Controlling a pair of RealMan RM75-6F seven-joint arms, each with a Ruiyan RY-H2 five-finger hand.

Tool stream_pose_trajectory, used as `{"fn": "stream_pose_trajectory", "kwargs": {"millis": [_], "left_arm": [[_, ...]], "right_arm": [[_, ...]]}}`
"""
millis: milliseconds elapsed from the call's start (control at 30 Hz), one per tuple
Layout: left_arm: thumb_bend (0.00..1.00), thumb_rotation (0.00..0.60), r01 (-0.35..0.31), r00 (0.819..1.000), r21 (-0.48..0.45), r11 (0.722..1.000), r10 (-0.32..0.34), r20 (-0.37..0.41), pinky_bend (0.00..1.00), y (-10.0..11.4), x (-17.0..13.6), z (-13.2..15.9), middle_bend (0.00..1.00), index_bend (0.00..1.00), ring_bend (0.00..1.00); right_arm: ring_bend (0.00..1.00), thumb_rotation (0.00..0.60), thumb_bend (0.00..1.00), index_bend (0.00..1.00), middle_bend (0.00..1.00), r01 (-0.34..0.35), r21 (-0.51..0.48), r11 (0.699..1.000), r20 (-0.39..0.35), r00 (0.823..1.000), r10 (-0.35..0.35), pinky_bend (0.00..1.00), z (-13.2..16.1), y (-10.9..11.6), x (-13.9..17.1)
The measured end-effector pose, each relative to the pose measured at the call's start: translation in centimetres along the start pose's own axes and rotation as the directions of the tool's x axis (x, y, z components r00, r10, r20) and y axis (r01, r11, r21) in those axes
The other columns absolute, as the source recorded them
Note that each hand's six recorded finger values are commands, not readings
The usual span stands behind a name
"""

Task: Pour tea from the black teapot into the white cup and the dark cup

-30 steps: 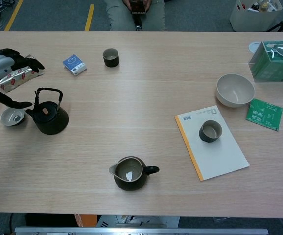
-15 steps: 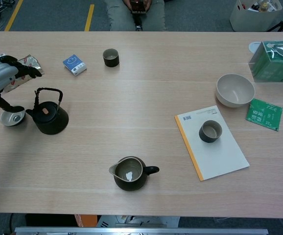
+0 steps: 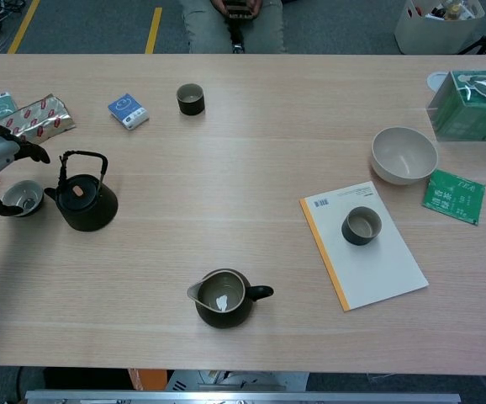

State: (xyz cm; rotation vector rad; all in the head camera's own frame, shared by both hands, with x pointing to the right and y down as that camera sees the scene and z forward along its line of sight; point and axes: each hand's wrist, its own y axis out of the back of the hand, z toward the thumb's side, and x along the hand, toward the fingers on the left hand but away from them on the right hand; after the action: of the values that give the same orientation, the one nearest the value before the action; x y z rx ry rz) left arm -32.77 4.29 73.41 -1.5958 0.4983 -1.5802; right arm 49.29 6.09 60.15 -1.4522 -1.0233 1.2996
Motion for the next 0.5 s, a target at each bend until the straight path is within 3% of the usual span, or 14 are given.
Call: {"fn": "stream_pose_trajectory", "kwargs": {"millis": [500], "left_arm": [[0.17, 0.568, -0.017, 0.997, -0.011, 1.0, 0.018, 0.074, 0.07, 0.6, 1.3, 3.2, 0.24, 0.22, 0.18]], "right_arm": [[0.18, 0.6, 0.12, 0.36, 0.32, 0.005, -0.006, 1.0, 0.029, 1.0, -0.005, 0.22, -1.0, 0.1, 0.8]]}}
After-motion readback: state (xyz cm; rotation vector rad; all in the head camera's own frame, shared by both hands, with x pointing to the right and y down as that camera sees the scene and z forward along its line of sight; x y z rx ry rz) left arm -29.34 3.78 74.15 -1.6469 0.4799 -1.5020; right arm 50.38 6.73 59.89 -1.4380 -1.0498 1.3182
